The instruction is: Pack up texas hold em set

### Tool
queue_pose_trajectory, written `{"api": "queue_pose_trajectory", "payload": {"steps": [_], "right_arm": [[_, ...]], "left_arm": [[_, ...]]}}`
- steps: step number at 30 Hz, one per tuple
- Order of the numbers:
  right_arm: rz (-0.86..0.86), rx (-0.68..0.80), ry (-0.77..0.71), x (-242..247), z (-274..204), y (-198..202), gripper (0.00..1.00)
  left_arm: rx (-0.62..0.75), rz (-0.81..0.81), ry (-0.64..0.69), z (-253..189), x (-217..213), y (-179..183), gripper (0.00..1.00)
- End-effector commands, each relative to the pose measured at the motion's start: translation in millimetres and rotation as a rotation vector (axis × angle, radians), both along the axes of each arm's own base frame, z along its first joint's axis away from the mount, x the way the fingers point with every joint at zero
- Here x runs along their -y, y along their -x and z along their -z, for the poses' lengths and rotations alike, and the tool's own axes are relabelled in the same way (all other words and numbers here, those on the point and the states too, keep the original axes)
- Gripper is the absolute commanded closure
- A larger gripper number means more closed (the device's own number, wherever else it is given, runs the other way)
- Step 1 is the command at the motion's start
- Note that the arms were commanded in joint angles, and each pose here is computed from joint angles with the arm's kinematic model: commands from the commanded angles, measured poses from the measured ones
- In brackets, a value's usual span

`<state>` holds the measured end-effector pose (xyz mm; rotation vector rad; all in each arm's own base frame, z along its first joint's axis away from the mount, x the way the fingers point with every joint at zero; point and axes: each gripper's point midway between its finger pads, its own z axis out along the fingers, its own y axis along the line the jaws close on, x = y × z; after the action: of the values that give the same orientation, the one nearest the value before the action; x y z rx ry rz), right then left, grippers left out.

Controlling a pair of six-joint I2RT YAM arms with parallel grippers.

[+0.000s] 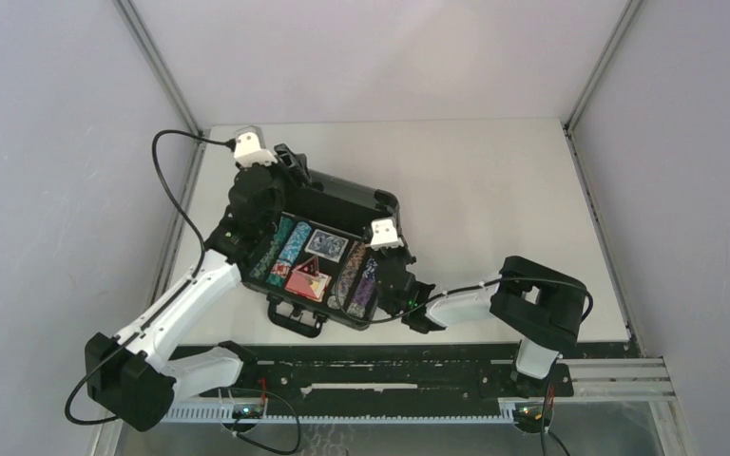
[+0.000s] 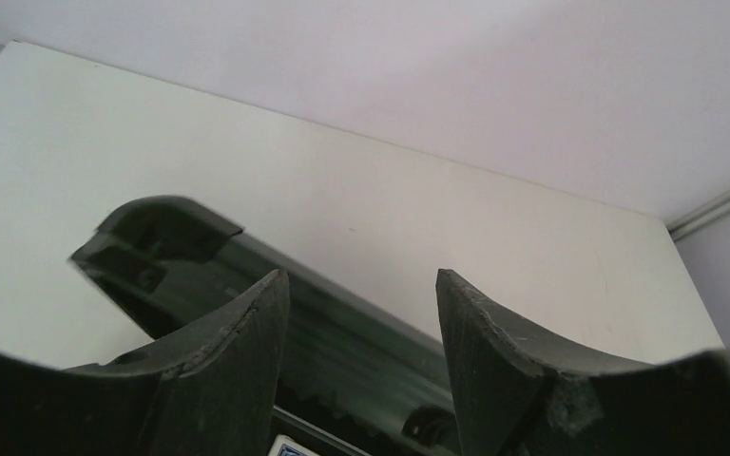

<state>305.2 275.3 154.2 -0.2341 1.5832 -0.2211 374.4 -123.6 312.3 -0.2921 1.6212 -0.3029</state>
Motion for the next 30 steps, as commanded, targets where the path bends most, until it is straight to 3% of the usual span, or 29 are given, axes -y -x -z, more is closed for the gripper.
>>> {"api": "queue_pose_trajectory", "payload": {"steps": [1, 8, 17, 18, 21, 22, 25, 30], "right_arm": [[-0.192, 0.025, 0.043, -43.3, -8.4, 27.6, 1.00], [-0.205, 0.013, 0.056, -52.1, 4.6, 40.9, 1.00], [-0.247, -0.006, 0.025, -57.0, 1.3, 64.0, 0.96], [-0.245, -0.007, 0.026, -56.7, 0.4, 67.7, 0.87], [-0.253, -0.007, 0.052, -56.2, -4.5, 86.7, 0.35], [-0.272, -0.014, 0.082, -54.5, -2.5, 96.7, 0.23], [-0.389, -0.111, 0.097, -51.4, 15.5, 150.6, 0.17], [-0.606, -0.380, 0.003, -30.0, 44.8, 235.6, 0.19]], "left_arm": [[0.037, 0.066, 0.000, -25.6, 13.5, -4.8, 0.37], [-0.073, 0.054, -0.059, 5.9, 18.4, -19.0, 0.36], [-0.176, 0.070, -0.040, 51.0, 19.6, -8.0, 0.37], [-0.184, 0.071, -0.037, 52.5, 19.9, -6.5, 0.37], [-0.200, 0.084, -0.018, 59.2, 21.1, -0.9, 0.37], [-0.202, 0.084, -0.011, 60.8, 20.5, 0.8, 0.37], [-0.211, 0.084, 0.004, 66.9, 19.0, 7.1, 0.37], [-0.218, 0.080, 0.031, 76.0, 15.5, 16.4, 0.36]]}}
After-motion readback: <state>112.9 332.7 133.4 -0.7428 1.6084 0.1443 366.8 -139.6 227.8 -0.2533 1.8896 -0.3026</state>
